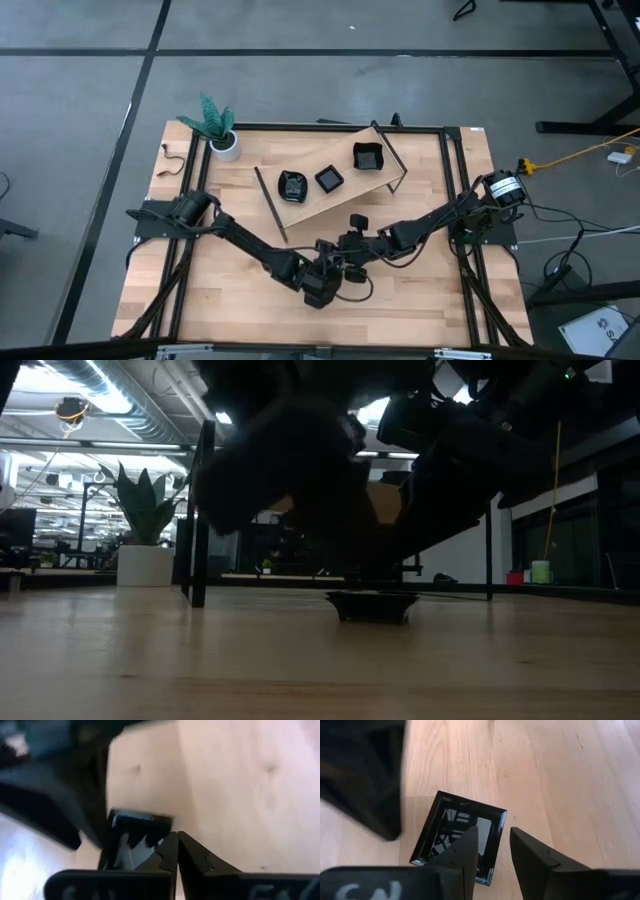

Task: Pick & Place Mini shaped plates
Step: Stack the black square plate on top of the black square plate on the shelf

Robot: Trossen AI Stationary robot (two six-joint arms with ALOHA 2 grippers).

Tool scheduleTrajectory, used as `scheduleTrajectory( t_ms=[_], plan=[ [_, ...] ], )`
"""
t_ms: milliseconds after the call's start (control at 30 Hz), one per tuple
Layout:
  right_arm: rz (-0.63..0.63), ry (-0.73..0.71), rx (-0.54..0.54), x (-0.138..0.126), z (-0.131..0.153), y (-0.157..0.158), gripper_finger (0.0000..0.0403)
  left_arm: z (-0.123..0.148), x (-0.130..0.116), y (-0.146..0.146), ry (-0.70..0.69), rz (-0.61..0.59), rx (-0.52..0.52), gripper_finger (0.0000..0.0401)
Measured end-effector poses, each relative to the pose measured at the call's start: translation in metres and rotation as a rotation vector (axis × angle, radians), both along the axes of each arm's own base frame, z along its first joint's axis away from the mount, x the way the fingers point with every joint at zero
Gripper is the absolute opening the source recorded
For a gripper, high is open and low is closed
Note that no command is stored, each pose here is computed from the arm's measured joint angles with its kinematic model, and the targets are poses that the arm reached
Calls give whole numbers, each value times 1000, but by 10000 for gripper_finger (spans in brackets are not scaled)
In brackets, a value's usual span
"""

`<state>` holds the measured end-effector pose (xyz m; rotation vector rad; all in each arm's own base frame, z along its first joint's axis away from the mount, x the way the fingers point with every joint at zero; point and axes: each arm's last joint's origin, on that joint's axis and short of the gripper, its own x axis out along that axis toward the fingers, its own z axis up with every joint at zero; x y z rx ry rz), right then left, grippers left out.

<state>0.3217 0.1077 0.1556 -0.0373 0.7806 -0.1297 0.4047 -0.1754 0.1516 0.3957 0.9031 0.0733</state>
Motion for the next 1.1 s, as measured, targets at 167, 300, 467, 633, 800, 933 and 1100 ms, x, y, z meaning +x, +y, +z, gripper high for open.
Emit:
scheduleTrajectory(
  t_ms=[167,300,467,633,800,933,1100],
  plan=[
    [-3,-1,1,0,0,0,113,-6,2,16,49,71,-32,2],
    [-3,-1,2,0,0,0,113,-8,3,19,64,78,-47,2],
    [-6,-1,4,0,0,-1,113,-10,3,19,81,67,-72,2],
    [-45,17,34,0,-1,-5,113,-10,3,19,85,62,-82,2],
    [-39,39,100,1,-2,-9,113,-10,4,19,82,63,-83,2],
    [-43,40,109,1,-2,-10,113,-9,4,19,82,63,-83,2],
    [-39,42,116,1,-2,-10,113,-9,4,20,73,74,-64,2]
  ],
)
